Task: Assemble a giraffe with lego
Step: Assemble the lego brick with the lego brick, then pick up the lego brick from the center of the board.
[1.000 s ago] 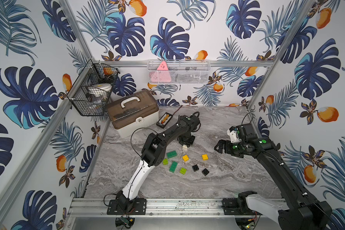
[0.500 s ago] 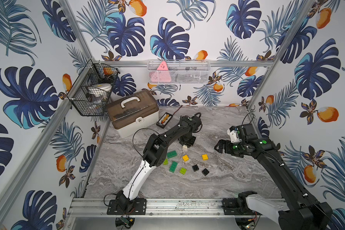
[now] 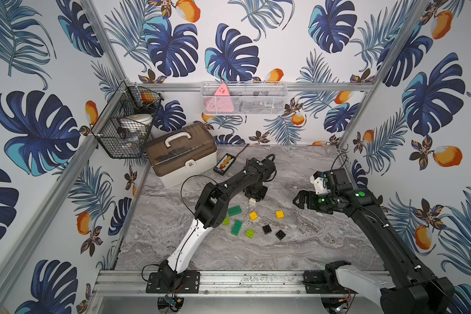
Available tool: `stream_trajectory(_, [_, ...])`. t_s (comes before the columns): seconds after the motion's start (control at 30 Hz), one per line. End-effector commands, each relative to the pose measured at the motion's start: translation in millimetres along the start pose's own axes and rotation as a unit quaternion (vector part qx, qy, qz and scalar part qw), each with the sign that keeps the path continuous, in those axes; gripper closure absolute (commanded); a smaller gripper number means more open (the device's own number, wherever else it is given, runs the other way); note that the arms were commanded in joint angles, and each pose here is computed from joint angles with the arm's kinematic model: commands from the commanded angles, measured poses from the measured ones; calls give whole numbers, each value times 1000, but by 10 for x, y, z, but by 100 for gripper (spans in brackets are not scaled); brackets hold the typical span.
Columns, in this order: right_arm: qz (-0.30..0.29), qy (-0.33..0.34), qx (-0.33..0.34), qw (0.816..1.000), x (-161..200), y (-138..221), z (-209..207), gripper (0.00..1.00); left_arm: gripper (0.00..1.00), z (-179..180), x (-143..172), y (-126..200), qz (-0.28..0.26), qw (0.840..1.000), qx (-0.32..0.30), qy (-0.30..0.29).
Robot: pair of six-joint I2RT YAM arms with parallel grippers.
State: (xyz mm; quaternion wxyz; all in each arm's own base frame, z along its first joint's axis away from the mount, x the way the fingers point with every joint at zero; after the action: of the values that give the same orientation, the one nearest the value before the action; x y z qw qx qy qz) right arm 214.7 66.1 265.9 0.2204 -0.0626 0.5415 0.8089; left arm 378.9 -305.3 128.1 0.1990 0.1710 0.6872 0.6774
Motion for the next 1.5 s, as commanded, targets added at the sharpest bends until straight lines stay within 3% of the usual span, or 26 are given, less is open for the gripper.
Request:
stream_trajectory(0.0, [2,6,5,1000,2,24,0,0,54,-22,4,7,3,1000,16,7])
stream_trajectory(0.2, [-1,5,6,1000,2,53,4,0,31,-9,-16,145,-17,1000,23,11])
stream_trajectory(0.33, [-2,3,5,1000,6,79,9,0,24,27,-2,374,-40,999,14,17])
stream_trajectory(0.5, [15,31,20,999,66,73,112,0,23,266,319,781,-67,996,-12,60])
stream_trajectory(0.63, [46,67,14,997,254,-121,327,0,22,535,817,832,-54,992,-6,117])
stream_trajectory(0.8, [74,119,18,990,485,-396,646,0,19,701,1299,976,-51,988,3,144])
stream_trajectory(1.0, [83,161,15,983,591,-771,957,0,18,1050,1607,915,-71,980,35,181])
stream_trajectory(1.13, [91,176,25,980,552,-978,1147,1,16,1101,1749,933,-105,978,52,171])
stream_trajectory(1.47, [125,217,61,966,610,-1601,1518,8,15,1276,1978,835,-119,972,94,179])
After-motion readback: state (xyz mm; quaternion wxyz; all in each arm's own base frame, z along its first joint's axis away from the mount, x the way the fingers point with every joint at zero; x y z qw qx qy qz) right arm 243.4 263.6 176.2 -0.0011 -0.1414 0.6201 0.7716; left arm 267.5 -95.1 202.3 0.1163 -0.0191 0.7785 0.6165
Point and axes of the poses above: each gripper's point midway between its finger pads, its own y axis back along the fingers, its own z axis along the line the jaws close on, x = y × z, the point moved 9 cm from there along y, back along the fingers, and after that the axes turned 11 degrees about -y, right-handed, at the moved point
